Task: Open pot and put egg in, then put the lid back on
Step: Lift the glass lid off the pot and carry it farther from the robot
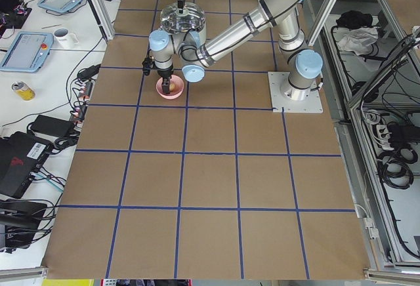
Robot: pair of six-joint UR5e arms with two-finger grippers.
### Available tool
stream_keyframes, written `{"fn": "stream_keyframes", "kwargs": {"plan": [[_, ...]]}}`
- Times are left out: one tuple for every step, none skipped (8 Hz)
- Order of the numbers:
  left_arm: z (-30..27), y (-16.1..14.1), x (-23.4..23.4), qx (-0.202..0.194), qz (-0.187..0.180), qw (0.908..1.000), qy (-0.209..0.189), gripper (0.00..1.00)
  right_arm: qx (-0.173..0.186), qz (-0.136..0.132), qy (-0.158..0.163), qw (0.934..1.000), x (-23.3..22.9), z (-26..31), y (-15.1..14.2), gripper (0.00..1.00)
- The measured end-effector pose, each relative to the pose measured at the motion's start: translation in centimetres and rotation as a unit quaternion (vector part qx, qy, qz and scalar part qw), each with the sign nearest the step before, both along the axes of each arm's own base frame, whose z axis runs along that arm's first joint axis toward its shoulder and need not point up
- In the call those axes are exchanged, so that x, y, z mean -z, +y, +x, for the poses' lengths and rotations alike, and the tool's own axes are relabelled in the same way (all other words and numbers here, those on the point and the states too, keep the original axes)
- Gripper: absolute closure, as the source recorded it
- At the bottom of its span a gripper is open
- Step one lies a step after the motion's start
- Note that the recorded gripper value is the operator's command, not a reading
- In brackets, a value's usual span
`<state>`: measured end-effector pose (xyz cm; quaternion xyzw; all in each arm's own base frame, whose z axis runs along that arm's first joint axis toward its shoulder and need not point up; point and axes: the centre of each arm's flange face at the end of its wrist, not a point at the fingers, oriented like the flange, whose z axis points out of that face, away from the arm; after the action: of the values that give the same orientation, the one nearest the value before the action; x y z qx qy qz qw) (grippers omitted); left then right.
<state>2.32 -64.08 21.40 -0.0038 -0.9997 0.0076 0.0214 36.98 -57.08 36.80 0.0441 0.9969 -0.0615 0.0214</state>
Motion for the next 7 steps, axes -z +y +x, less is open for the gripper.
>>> {"fn": "stream_keyframes", "kwargs": {"plan": [[-0.1,0.2,0.3,-0.010,0.004,0.9999,0.001,0.01,-0.010,0.003,-0.001,0.9999,-1.4,-1.7,-0.2,1.00],[-0.2,0.3,0.5,-0.016,0.007,0.9998,0.002,0.01,-0.017,0.006,-0.008,0.9998,-3.4,-4.5,-0.5,1.00],[-0.3,0.5,0.8,-0.019,0.010,0.9998,0.003,0.04,-0.024,0.010,-0.012,0.9996,-6.1,-8.3,-0.6,1.00],[-0.3,0.7,1.1,-0.020,0.013,0.9997,0.004,0.03,-0.039,0.011,-0.012,0.9991,-8.6,-12.6,-0.6,1.00],[-0.3,0.7,1.3,-0.020,0.015,0.9997,0.005,0.04,-0.050,0.010,-0.011,0.9986,-10.1,-16.7,-0.9,1.00],[-0.3,0.7,1.4,-0.020,0.015,0.9997,0.005,0.07,-0.051,0.012,-0.012,0.9986,-10.8,-20.3,-1.2,1.00],[-0.3,0.7,1.5,-0.020,0.016,0.9997,0.005,0.06,-0.053,0.011,-0.012,0.9985,-11.2,-22.8,-1.6,1.00]]}}
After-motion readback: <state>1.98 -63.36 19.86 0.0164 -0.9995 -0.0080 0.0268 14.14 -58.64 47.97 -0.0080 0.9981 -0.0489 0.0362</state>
